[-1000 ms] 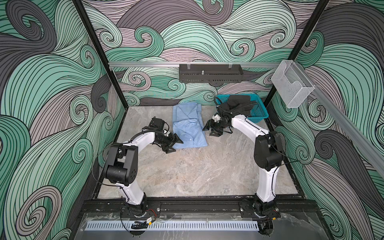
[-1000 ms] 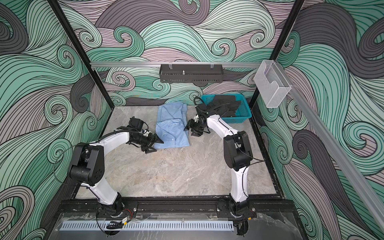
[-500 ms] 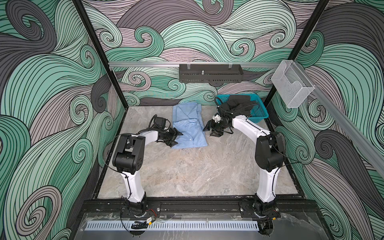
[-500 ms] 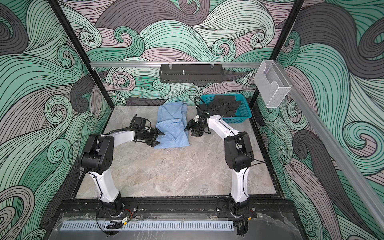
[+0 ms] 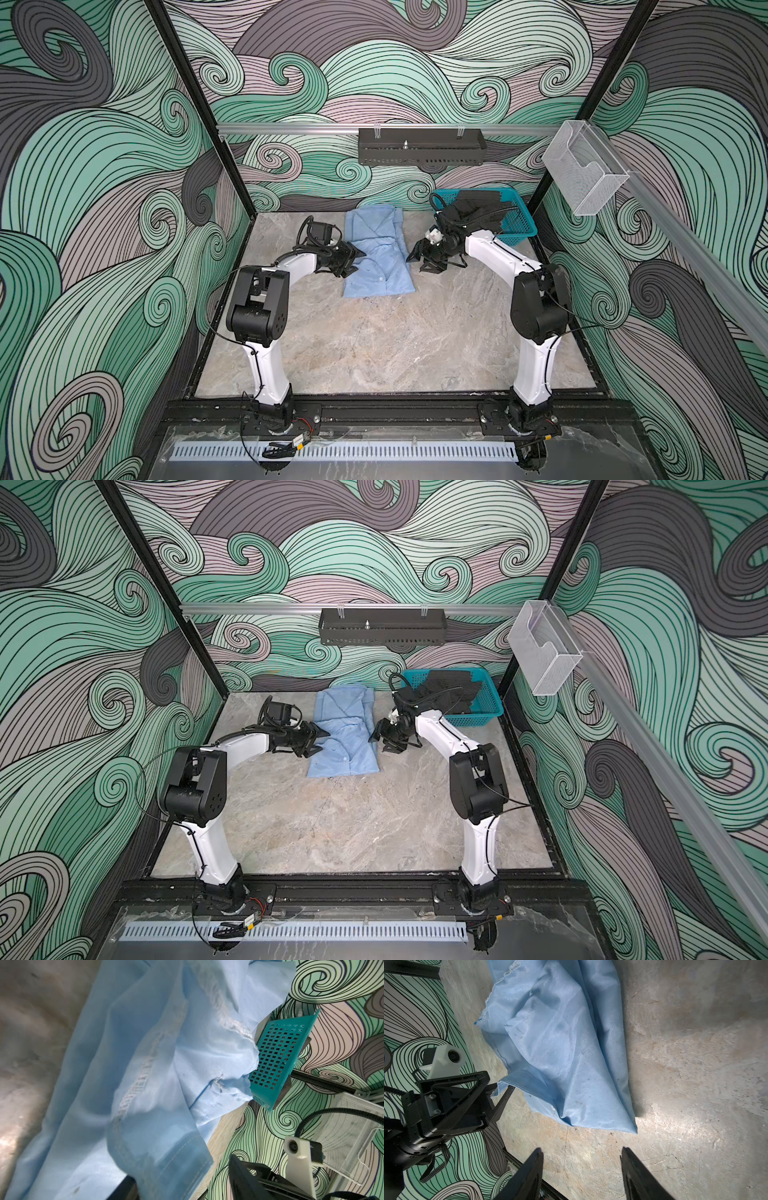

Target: Fold and stack the long sleeve shirts

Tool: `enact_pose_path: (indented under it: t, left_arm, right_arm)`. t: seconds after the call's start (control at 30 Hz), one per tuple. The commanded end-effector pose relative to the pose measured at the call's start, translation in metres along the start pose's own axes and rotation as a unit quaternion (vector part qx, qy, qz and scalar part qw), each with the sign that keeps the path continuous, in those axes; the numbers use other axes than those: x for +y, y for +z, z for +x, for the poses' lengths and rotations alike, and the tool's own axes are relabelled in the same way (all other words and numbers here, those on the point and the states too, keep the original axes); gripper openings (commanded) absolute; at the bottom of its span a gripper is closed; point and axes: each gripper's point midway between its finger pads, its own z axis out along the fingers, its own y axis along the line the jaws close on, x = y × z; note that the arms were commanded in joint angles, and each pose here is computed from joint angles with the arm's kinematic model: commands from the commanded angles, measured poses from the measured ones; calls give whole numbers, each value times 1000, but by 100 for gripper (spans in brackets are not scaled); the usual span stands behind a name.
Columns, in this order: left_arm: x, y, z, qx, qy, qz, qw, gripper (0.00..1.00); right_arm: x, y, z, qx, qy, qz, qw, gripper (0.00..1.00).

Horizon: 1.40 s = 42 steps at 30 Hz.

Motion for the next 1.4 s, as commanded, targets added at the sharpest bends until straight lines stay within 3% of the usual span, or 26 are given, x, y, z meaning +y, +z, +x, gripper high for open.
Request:
enact_pose_path:
  t: [0.0, 0.1, 0.17, 0.23, 0.3, 0.53, 0.67, 0.73, 0.83, 0.9, 1.07, 1.1, 1.23, 1.37]
  left_arm:
    - [13, 4, -4, 4, -12, -25, 1000, 64]
    - [10, 4, -6, 4, -10, -21, 1000, 53]
    - [6, 4, -8, 6, -10, -19, 1000, 38]
    - [-2, 3, -11, 7, -3, -17, 1000, 15]
    - [-16, 1, -14, 7, 17, -13, 1000, 2]
    - [-47, 19, -22, 13, 68, -39, 997, 0]
    - [-37, 34, -34, 5, 59, -57, 997, 12]
    - [-36, 39, -37, 3, 56, -61, 997, 36]
    - [-42, 35, -40, -3, 60, -60, 996, 60]
    - [-51, 25, -40, -11, 68, -56, 996, 74]
    - [-71, -25, -32, -53, 99, -52, 992, 89]
    - [-72, -32, -27, -57, 105, -51, 992, 98]
    - [-55, -43, -1, -44, 109, -63, 991, 99]
    - [-24, -25, 22, -14, 90, -72, 993, 94]
  right_arm:
    - [15, -18, -4, -18, -18, -15, 1000, 61]
    - [15, -18, -4, -18, -18, -15, 1000, 61]
    - [16, -18, -3, -18, -18, -14, 1000, 61]
    - [15, -19, -3, -18, -19, -13, 1000, 61]
    - [15, -19, -3, -17, -20, -13, 1000, 61]
    - [9, -19, 0, -16, -19, -8, 1000, 61]
    - [7, -20, 2, -15, -22, -5, 1000, 61]
    - [5, -21, 2, -17, -28, 2, 999, 61]
    - [3, -21, -1, -20, -37, 13, 999, 62]
    - [2, -19, -6, -22, -47, 22, 998, 62]
    - [7, -11, -30, -41, -93, 49, 994, 59]
    - [8, -5, -37, -42, -106, 56, 992, 58]
    - [15, 23, -59, -38, -138, 60, 988, 55]
    - [18, 56, -74, -27, -157, 61, 985, 53]
